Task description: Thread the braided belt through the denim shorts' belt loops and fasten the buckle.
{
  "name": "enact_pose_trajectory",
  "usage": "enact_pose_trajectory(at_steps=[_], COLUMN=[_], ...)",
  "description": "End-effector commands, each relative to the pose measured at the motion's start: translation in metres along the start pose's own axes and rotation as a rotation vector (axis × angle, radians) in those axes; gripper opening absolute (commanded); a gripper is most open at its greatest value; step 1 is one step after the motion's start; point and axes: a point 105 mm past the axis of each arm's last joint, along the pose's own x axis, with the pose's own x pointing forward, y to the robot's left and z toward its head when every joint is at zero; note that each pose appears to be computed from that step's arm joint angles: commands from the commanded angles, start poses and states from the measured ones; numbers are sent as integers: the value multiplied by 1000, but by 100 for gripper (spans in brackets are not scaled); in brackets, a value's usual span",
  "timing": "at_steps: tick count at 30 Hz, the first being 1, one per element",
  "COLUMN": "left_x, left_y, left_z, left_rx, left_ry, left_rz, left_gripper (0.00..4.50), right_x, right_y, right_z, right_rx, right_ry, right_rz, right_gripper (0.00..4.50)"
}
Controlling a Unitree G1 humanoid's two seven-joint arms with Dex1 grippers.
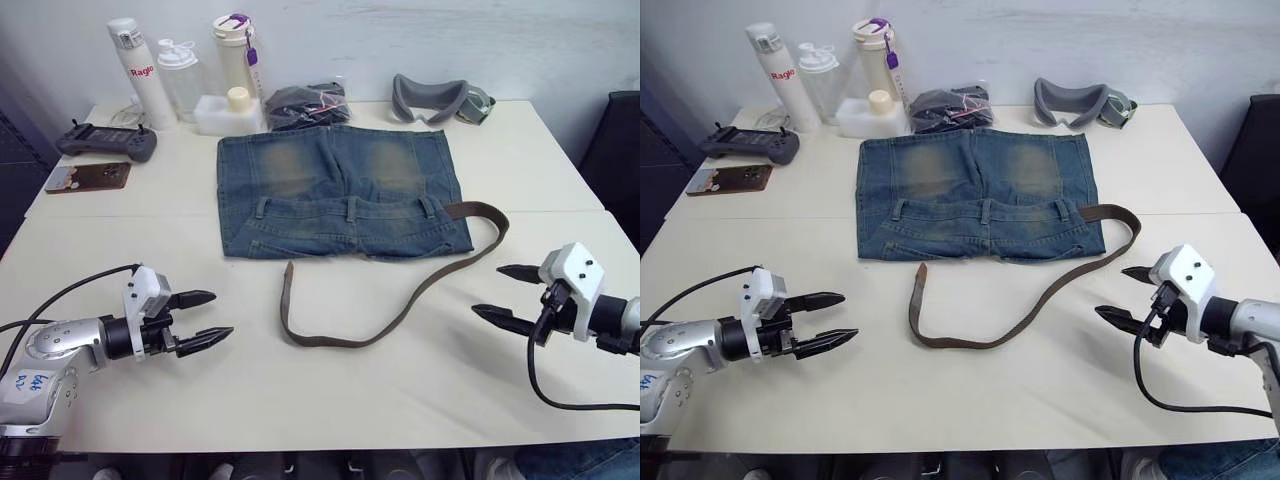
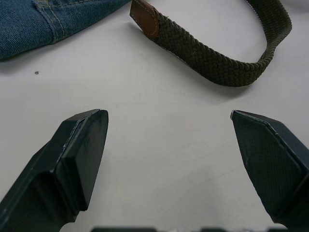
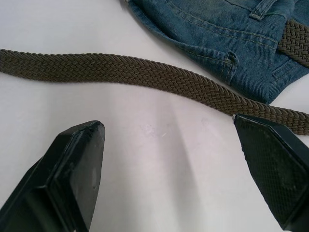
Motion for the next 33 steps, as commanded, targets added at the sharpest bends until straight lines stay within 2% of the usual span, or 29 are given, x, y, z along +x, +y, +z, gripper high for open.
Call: enact_pose_trajectory(at_steps=[1, 14, 18, 19, 21, 23, 29, 33], left_x=[-8, -8, -6, -4, -1, 2, 4, 4], left_y=[0, 0, 1, -7, -23, -30, -37, -38], left_z=[14, 27, 35, 47, 62, 66, 61, 52], left_rx=[39, 33, 57, 17, 27, 77, 124, 122], left_ry=[-25, -59, -70, -96, -73, -35, 46, 65], left_rz=[8, 3, -8, -88, -218, -265, -339, -341], left_gripper=[443, 443, 443, 443, 443, 443, 443, 443], right_x=[-2, -4, -1, 7, 22, 32, 68, 98], right_y=[1, 3, 6, 15, 38, 58, 127, 152], right_z=[5, 8, 18, 34, 63, 74, 79, 73], right_rx=[-11, 9, -20, -62, -118, -146, -227, -240], right_ry=[-18, -22, -23, -13, -11, 4, 45, 43], right_rz=[11, 26, 59, 114, 227, 313, 564, 617], right_gripper=[450, 450, 450, 450, 450, 450, 450, 450])
